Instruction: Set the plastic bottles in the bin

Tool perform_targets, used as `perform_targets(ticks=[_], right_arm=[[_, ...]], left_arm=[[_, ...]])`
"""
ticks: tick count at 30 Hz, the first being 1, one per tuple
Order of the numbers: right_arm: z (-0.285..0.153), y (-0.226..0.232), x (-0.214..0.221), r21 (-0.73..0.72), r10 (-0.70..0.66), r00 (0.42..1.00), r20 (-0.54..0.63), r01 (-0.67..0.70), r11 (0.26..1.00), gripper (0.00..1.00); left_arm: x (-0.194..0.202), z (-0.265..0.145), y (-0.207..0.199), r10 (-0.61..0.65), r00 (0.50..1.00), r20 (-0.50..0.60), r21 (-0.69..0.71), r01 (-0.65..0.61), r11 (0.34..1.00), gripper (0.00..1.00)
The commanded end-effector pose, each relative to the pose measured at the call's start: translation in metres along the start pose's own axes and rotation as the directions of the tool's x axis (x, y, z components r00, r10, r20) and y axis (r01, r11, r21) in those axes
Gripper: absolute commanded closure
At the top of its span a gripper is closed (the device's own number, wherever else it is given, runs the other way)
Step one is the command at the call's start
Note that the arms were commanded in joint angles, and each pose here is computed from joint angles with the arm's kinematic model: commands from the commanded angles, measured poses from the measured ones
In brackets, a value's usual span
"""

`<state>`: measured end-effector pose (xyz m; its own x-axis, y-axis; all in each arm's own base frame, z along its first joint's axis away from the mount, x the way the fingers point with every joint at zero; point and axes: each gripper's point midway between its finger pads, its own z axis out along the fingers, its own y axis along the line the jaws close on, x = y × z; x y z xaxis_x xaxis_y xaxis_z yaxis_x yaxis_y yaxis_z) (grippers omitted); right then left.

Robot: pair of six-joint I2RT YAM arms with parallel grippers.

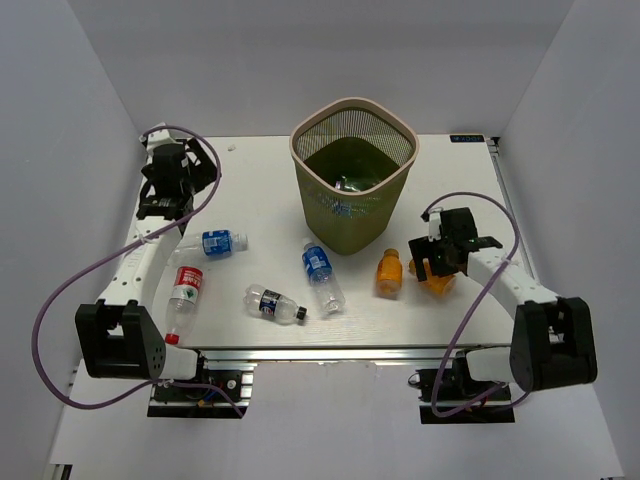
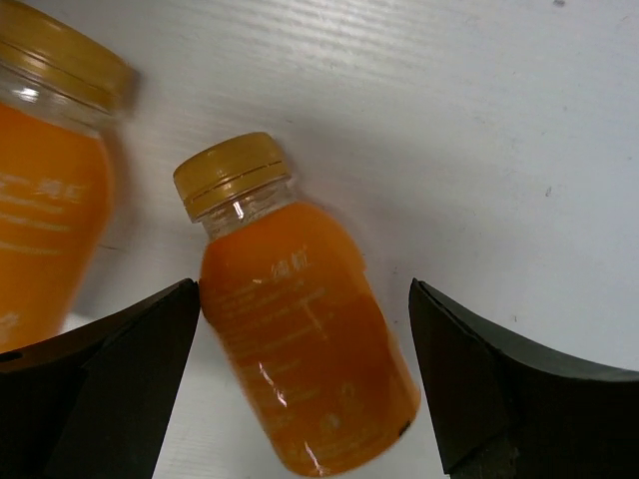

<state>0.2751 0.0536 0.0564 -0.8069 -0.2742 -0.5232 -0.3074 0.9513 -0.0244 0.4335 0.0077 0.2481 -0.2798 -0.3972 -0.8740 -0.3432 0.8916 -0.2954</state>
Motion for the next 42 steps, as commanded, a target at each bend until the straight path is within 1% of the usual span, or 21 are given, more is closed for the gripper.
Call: perform_targets(ticks=[1, 5, 8, 12, 13, 15, 17, 19, 22, 23, 24, 26, 27, 28, 29, 30, 34, 35, 36, 38, 42], right_arm=[[0.011, -0.008, 0.01, 0.058, -0.078, 0.994, -0.08, 0.082, 0.995, 0.11], [0.02, -0.005, 0.032, 0.049, -0.108, 0.974, -0.197, 0.12, 0.992, 0.13], [0.021, -0.005, 0.033, 0.06, -0.086, 0.973, -0.215, 0.102, 0.993, 0.25], [0.002, -0.011, -0.005, 0.12, -0.04, 0.998, -0.046, 0.046, 0.992, 0.33], [-0.005, -0.013, -0.014, 0.131, -0.028, 1.0, -0.004, 0.028, 0.991, 0.39], [-0.023, -0.021, -0.033, 0.187, 0.006, 0.997, 0.079, -0.021, 0.982, 0.4], [-0.06, -0.03, -0.067, 0.226, 0.064, 0.971, 0.231, -0.117, 0.967, 0.42], [-0.105, -0.034, -0.102, 0.217, 0.09, 0.908, 0.409, -0.193, 0.957, 0.55], [-0.171, -0.031, -0.141, 0.159, 0.076, 0.761, 0.644, -0.23, 0.96, 0.45], [-0.208, -0.03, -0.159, 0.126, 0.066, 0.652, 0.755, -0.242, 0.962, 0.45], [-0.227, -0.026, -0.168, 0.098, 0.059, 0.593, 0.803, -0.228, 0.969, 0.46], [-0.268, 0.003, -0.192, 0.007, 0.033, 0.467, 0.884, -0.083, 0.996, 0.48], [-0.295, 0.017, -0.208, -0.024, 0.023, 0.37, 0.929, -0.001, 1.0, 0.49], [-0.312, 0.033, -0.217, -0.047, 0.017, 0.309, 0.951, 0.092, 0.995, 0.48], [-0.335, 0.065, -0.224, -0.076, 0.006, 0.249, 0.968, 0.274, 0.959, 0.48], [-0.337, 0.075, -0.239, -0.086, 0.009, 0.224, 0.975, 0.337, 0.937, 0.48], [-0.331, 0.099, -0.292, -0.143, 0.033, 0.247, 0.968, 0.441, 0.886, 0.48], [-0.301, 0.104, -0.309, -0.171, 0.028, 0.307, 0.951, 0.449, 0.877, 0.47], [-0.311, 0.115, -0.322, -0.175, 0.034, 0.291, 0.956, 0.471, 0.865, 0.45], [-0.275, 0.119, -0.339, -0.205, 0.037, 0.369, 0.929, 0.428, 0.88, 0.42], [-0.251, 0.122, -0.359, -0.118, -0.022, 0.37, 0.929, 0.352, 0.929, 0.22]], left_arm=[[-0.015, -0.002, 0.011, -0.036, 0.998, 0.053, -0.029, 0.038, 0.999, 0.02], [-0.006, -0.002, 0.021, -0.049, 0.998, 0.038, -0.047, 0.05, 0.998, 0.02], [0.002, -0.003, 0.019, -0.057, 0.998, 0.023, -0.018, 0.057, 0.998, 0.02], [0.001, -0.007, 0.02, -0.056, 0.998, 0.009, -0.027, 0.056, 0.998, 0.02], [0.0, -0.008, 0.02, -0.055, 0.998, 0.013, -0.027, 0.056, 0.998, 0.02], [-0.003, -0.013, 0.02, -0.059, 0.998, 0.019, -0.02, 0.059, 0.998, 0.02], [-0.004, -0.02, 0.019, -0.064, 0.998, 0.029, -0.006, 0.064, 0.998, 0.02], [-0.001, -0.023, 0.02, -0.068, 0.997, 0.029, 0.001, 0.068, 0.998, 0.02], [-0.001, -0.027, 0.016, -0.065, 0.997, 0.04, 0.038, 0.063, 0.997, 0.02], [0.001, -0.027, 0.018, -0.063, 0.997, 0.034, 0.029, 0.062, 0.998, 0.02], [0.003, -0.026, 0.02, -0.062, 0.998, 0.029, 0.02, 0.062, 0.998, 0.02], [0.001, -0.026, 0.021, -0.066, 0.997, 0.033, 0.01, 0.066, 0.998, 0.02], [0.004, -0.026, 0.022, -0.068, 0.997, 0.025, 0.008, 0.068, 0.998, 0.02], [0.005, -0.026, 0.021, -0.072, 0.997, 0.022, 0.01, 0.072, 0.997, 0.02], [0.008, -0.026, 0.022, -0.072, 0.997, 0.016, 0.01, 0.072, 0.997, 0.02], [0.009, -0.026, 0.023, -0.089, 0.996, 0.011, 0.004, 0.089, 0.996, 0.02], [0.019, -0.025, 0.03, -0.135, 0.991, -0.025, -0.052, 0.133, 0.99, 0.02], [0.026, -0.026, 0.034, -0.155, 0.987, -0.048, -0.082, 0.151, 0.985, 0.02], [0.026, -0.026, 0.035, -0.166, 0.985, -0.052, -0.095, 0.161, 0.982, 0.02], [0.037, -0.026, 0.038, -0.208, 0.974, -0.086, -0.126, 0.196, 0.972, 0.02], [0.057, -0.029, 0.049, -0.263, 0.956, -0.133, -0.203, 0.233, 0.951, 0.02]])
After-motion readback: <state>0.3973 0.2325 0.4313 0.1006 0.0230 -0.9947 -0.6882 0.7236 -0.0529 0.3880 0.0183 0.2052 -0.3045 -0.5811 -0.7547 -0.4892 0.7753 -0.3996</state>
